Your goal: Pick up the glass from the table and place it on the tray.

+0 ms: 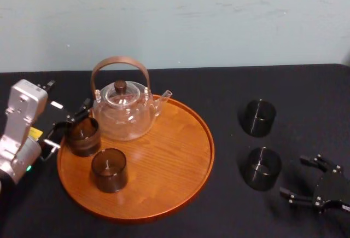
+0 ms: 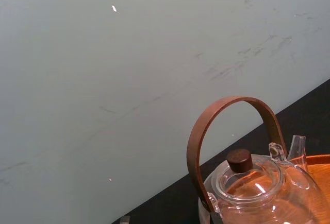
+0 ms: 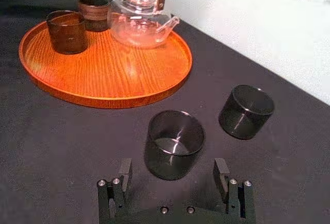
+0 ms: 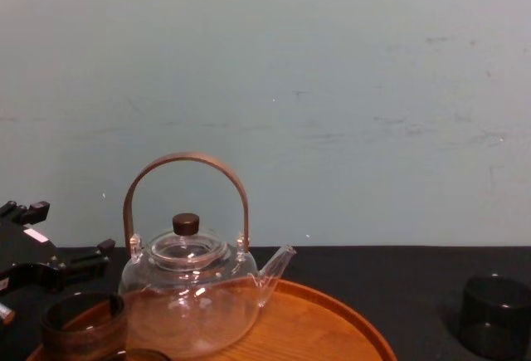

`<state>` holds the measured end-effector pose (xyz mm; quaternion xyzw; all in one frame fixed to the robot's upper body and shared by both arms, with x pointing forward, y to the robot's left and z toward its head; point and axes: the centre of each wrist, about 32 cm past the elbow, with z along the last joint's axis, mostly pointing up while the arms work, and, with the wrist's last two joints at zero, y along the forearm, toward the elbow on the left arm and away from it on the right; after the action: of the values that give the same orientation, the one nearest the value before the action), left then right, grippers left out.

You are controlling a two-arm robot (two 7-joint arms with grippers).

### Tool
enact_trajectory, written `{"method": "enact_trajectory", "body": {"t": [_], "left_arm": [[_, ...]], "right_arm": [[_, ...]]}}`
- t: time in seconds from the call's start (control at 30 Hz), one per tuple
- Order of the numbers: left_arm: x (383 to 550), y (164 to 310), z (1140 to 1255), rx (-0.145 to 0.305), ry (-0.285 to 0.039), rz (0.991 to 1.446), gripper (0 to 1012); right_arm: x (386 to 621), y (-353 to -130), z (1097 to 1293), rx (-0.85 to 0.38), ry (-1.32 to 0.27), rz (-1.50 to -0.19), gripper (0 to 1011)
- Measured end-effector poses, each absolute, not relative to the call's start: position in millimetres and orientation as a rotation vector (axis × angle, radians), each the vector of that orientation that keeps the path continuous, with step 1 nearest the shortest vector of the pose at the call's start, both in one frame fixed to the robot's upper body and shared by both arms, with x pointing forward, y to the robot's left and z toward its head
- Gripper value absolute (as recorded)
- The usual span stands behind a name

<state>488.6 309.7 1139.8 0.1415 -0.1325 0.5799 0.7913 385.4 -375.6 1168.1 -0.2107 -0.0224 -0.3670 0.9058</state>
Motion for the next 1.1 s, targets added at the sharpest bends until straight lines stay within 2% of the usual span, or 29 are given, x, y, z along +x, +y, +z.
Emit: {"method": "enact_trajectory", "body": {"t": [0.63,1.1], "left_arm": [[488.6,309.7,1139.8,0.304,-0.285,1.248,1001],[488.6,309.7,1139.8,0.304,-0.285,1.248,1001]], "right_arm": [[403.4,-359.5,1162.6,-0.416,0.123,-0.797,1002],[414.4,-352.9,1164.4,-0.425,0.18,-0.802,1002]]}}
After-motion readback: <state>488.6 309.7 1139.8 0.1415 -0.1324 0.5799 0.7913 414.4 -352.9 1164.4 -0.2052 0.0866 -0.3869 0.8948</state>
